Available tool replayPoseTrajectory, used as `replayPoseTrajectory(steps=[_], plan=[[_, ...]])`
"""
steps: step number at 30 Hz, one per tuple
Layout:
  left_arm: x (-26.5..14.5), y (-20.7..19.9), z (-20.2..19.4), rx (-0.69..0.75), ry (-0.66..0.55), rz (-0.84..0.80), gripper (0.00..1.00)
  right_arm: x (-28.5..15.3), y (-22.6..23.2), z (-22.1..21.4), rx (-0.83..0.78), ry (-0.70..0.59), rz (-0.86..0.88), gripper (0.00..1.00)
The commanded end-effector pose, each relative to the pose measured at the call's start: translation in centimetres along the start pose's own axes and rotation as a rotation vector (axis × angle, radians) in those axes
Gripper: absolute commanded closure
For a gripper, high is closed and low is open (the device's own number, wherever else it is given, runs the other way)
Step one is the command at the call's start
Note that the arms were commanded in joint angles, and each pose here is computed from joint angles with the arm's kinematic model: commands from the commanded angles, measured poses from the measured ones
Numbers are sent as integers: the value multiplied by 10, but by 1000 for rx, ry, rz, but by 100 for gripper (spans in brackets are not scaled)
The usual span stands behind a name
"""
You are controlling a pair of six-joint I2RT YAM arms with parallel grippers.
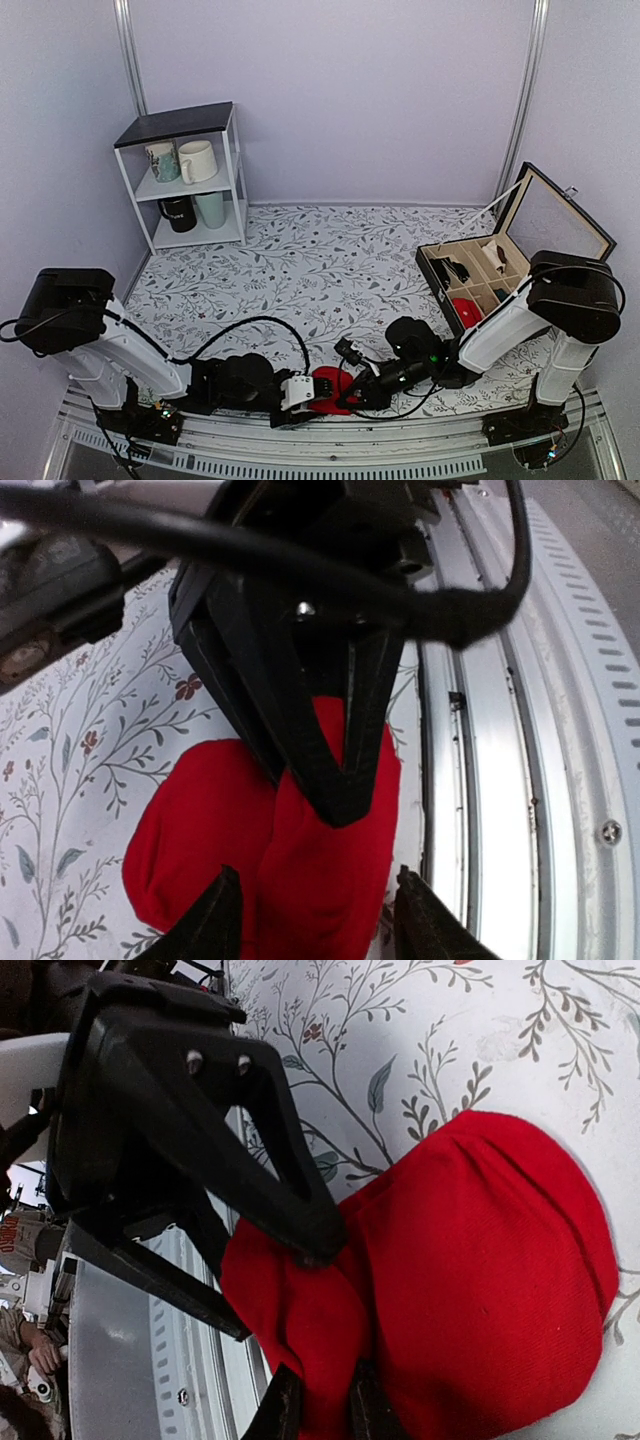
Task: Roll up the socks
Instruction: Roll a pair of socks at the center of the board.
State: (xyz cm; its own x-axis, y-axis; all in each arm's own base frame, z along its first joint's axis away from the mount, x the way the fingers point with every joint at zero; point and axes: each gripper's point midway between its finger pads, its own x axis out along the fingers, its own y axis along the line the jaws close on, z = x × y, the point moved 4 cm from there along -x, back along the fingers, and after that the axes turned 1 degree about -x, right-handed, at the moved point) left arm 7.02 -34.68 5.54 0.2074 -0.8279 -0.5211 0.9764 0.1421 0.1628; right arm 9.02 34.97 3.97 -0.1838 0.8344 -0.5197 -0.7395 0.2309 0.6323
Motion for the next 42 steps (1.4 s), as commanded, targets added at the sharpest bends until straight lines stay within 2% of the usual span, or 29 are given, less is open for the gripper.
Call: replayPoseTrajectory(steps=[1, 4, 7, 8, 9, 15, 19, 21, 24, 27, 29, 32, 42], plan=[[7, -9, 1, 2, -8, -37, 61, -8, -41, -88, 205, 309, -193, 88], [11, -9, -3, -6, 14, -33, 78, -8, -41, -87, 202, 310, -192, 88], [12, -7, -6, -22, 33, -20, 89, -6, -40, -84, 195, 310, -187, 87], [12, -7, -7, -28, 42, -15, 98, -6, -39, -83, 190, 308, -187, 87], [12, -7, -8, -37, 52, -11, 100, -6, -39, -81, 187, 306, -185, 87], [12, -8, -12, -134, 111, -38, 100, -5, -35, -63, 150, 271, -200, 79], [11, -8, -25, -242, 171, -71, 100, -8, -36, -46, 103, 229, -255, 67], [10, -7, -33, -297, 203, -88, 100, -18, -32, -29, 45, 148, -292, 62], [4, -8, -49, -381, 233, -126, 100, -43, -14, 6, -100, -73, -310, 59], [0, -5, -62, -462, 250, -153, 100, -70, 16, 22, -353, -291, -327, 50], [-2, -3, -68, -503, 260, -162, 100, -77, 29, 17, -515, -344, -362, 48], [-3, -3, -72, -536, 263, -181, 100, -73, 32, 12, -631, -327, -392, 48], [0, -6, -82, -568, 284, -206, 100, -21, 33, -1, -759, -178, -483, 48]])
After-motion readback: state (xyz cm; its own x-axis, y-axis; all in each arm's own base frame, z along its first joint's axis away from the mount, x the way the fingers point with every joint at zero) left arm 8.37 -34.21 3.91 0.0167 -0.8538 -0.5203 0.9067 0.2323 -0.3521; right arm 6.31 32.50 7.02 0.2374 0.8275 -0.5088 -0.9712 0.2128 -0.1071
